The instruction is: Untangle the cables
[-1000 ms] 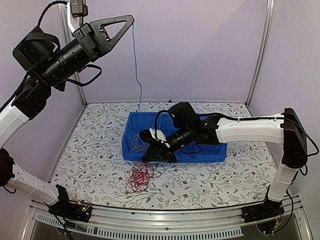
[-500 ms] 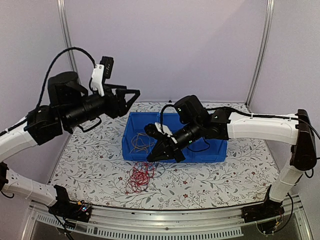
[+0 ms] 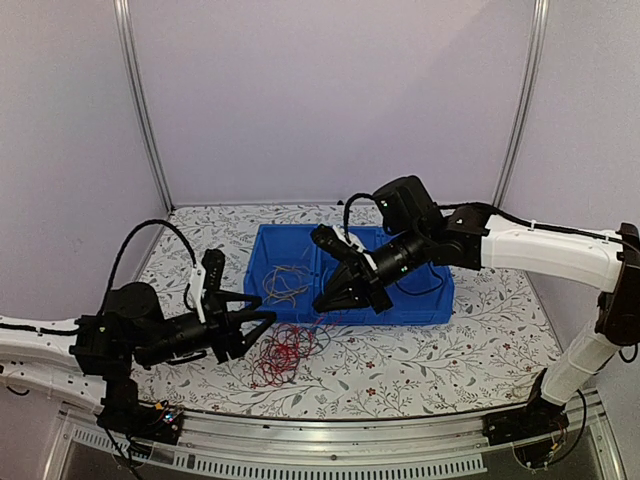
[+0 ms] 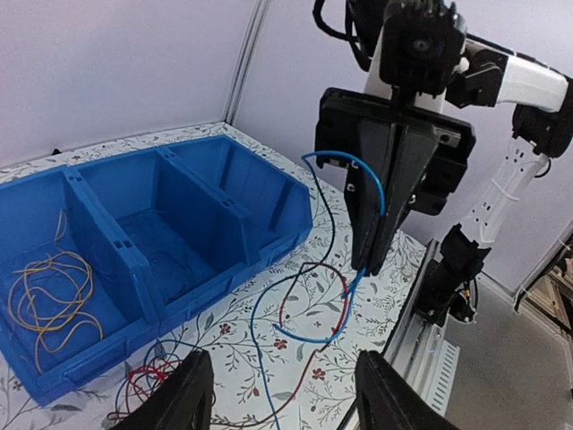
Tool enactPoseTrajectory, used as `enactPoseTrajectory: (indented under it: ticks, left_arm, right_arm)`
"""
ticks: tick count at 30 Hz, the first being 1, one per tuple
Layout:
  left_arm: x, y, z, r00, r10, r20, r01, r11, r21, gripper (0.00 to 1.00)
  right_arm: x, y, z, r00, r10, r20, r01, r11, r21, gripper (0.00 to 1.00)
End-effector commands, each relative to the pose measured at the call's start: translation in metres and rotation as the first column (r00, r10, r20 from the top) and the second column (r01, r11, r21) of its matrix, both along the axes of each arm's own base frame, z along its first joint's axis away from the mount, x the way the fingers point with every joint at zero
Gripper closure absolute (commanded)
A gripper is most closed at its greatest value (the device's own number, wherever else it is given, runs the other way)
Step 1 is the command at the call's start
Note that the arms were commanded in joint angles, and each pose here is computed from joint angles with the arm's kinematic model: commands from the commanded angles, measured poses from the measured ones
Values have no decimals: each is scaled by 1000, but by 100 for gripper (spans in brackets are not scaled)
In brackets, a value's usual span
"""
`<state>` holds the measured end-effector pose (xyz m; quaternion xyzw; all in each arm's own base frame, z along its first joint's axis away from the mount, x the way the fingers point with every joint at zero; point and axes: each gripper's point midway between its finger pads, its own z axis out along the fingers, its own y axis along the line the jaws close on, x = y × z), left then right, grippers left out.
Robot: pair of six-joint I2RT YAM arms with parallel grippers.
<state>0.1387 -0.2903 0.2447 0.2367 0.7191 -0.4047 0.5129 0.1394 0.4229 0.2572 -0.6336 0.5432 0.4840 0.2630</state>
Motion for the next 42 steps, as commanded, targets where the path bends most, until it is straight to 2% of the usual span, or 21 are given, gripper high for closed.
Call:
enactPoseTrajectory:
  ticks: [1, 5, 9, 21, 26, 31, 32, 34, 42]
  left_arm:
    - [-2, -25, 13, 997, 8, 77, -6, 999, -33, 47]
    - [-2, -51, 0, 989, -26, 148, 12, 996, 92, 45]
    - [4, -62, -23, 986, -8, 164, -22, 983, 181, 45]
    - [11, -65, -35, 975, 21, 221, -58, 985, 162, 41]
    - [12, -70, -38, 968, 8, 249, -48, 987, 156, 52]
    - [12, -72, -42, 969, 4, 249, -42, 988, 146, 91]
    - [12, -70, -44, 970, 7, 244, -44, 988, 146, 96]
    - [14, -68, -51, 973, 19, 228, -55, 987, 152, 100]
    - [13, -61, -104, 992, 18, 125, -49, 968, 248, 100]
  right_arm:
    - [6, -2, 9, 999, -22, -40, 23, 1000, 16, 100]
    - [6, -3, 9, 999, -23, -43, 23, 1000, 18, 100]
    - [8, -6, 10, 999, -27, -42, 28, 999, 22, 100]
    - [11, -8, 18, 999, -31, -43, 33, 998, 45, 100]
    - [13, -7, 19, 998, -33, -47, 35, 998, 47, 100]
    - [15, -8, 21, 998, -39, -45, 41, 998, 53, 100]
    - [15, -9, 22, 998, -39, -44, 42, 998, 54, 100]
    - [16, -10, 26, 998, -41, -39, 44, 997, 62, 100]
    - [27, -20, 68, 998, -55, -19, 57, 990, 126, 100]
